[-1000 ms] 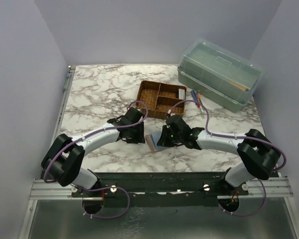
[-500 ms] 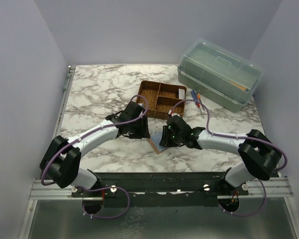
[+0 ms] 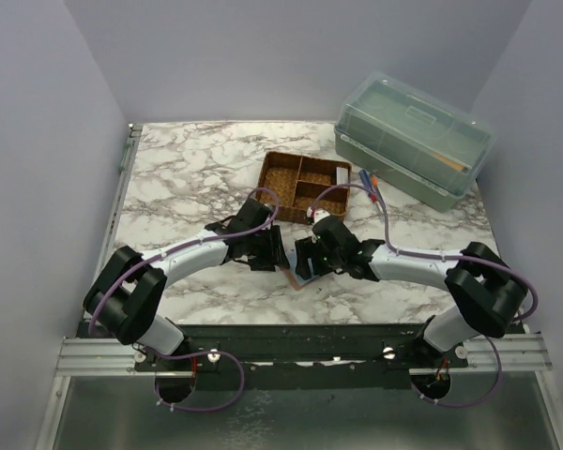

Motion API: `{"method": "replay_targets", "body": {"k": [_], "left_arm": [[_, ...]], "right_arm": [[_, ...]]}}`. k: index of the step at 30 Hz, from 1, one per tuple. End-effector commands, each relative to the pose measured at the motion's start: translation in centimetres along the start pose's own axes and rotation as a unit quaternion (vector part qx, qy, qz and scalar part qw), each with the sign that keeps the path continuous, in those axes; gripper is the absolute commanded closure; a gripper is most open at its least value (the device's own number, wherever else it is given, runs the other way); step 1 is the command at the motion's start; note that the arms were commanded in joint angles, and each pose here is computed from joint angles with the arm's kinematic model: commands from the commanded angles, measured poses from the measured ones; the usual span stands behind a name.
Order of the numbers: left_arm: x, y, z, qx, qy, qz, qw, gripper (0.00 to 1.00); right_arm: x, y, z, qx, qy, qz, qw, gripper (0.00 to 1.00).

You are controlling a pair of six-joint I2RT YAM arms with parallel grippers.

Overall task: Put the credit cards into the card holder
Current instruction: Open the card holder at the center of the board.

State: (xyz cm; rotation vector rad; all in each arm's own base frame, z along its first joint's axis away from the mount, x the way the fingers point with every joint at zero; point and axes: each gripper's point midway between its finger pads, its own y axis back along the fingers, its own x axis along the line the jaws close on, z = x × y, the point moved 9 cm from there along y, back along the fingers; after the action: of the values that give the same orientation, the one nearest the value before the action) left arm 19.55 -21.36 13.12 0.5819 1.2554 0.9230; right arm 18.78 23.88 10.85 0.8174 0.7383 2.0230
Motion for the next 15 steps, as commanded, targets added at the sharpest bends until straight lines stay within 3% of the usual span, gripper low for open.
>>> {"method": "replay_targets", "body": {"k": [1, 4, 8, 12, 13, 15], "left_arm": [[0.0, -0.1, 0.2, -0.006, 0.014, -0.012, 1.000, 0.50], [0.4, -0.3, 0.0, -0.001, 0.021, -0.007, 1.000, 0.50], [0.6, -0.3, 0.0, -0.001, 0.021, -0.005, 1.000, 0.52], [0.3, 0.2, 0.4, -0.013, 0.014, -0.010, 1.000, 0.52], [0.3, 0.4, 0.6, -0.017, 0.010, -0.011, 1.000, 0.52], [0.3, 0.9, 0.9, -0.024, 0.004, -0.009, 1.000, 0.52]], "right_arm": [[-0.3, -1.4, -0.6, 0.006, 0.039, 0.001, 0.999, 0.27], [-0.5, -1.9, -1.0, 0.014, 0.039, -0.033, 0.999, 0.29], [-0.8, -2.3, -1.3, 0.022, 0.014, -0.070, 0.997, 0.48], [0.3, -1.4, -0.7, -0.002, -0.034, -0.034, 0.999, 0.63], [0.6, -1.1, -0.5, -0.008, -0.045, -0.021, 0.999, 0.59], [1.3, -0.4, -0.3, -0.009, -0.054, 0.012, 0.998, 0.39]]}}
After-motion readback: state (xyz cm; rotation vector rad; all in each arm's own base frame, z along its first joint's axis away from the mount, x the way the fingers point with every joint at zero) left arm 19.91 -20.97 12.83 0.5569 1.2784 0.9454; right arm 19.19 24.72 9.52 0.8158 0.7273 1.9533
